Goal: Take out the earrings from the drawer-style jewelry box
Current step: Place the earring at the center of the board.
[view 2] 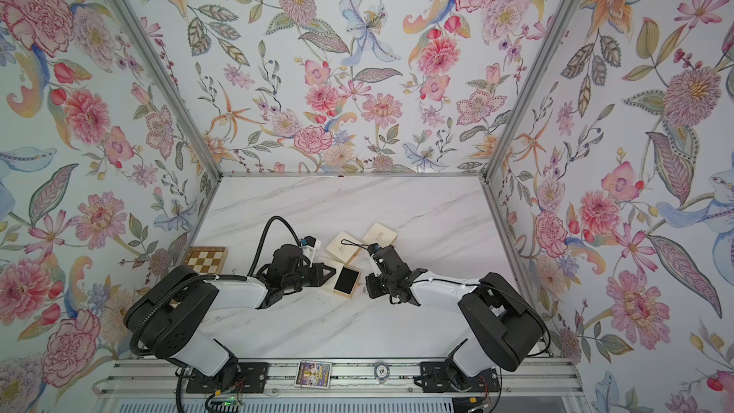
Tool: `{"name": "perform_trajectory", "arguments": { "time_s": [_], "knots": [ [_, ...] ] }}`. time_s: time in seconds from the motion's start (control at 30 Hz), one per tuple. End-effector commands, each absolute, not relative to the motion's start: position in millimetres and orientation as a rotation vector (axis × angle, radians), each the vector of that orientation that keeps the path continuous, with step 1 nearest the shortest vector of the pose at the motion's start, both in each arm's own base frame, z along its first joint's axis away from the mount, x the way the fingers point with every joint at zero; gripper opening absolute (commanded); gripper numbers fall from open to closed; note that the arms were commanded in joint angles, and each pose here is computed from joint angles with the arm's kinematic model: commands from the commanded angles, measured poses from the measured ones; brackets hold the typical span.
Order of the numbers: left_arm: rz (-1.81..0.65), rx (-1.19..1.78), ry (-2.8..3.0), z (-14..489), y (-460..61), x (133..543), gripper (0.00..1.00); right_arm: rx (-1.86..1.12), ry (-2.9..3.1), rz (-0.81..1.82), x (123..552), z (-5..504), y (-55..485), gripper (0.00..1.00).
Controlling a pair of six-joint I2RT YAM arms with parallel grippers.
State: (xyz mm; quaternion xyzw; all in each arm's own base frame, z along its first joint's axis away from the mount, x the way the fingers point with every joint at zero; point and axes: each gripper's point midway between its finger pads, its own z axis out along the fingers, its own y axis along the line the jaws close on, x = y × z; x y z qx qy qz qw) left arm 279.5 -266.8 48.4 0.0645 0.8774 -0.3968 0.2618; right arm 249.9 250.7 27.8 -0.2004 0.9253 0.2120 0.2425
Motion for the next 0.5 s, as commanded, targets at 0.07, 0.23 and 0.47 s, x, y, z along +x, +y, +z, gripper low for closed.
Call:
{"name": "perform_trajectory", "arguments": {
  "time_s": [0.07, 0.23, 0.47],
  "knots": [
    [-0.885, 0.067, 2.696, -20.7, -228.5, 238.4, 0.0, -0.546, 2.508, 0.612, 255.3, 33.4, 261.9, 0.11],
    [-0.888, 0.07, 2.695, -20.0, -229.0, 239.0, 0.0, -0.55, 2.515, 0.615, 254.1, 32.2, 262.9, 0.13],
    [-0.891, 0.085, 2.691, -15.8, -231.6, 240.6, 0.0, -0.549, 2.507, 0.608, 256.1, 35.8, 262.9, 0.21]
  ]
}}
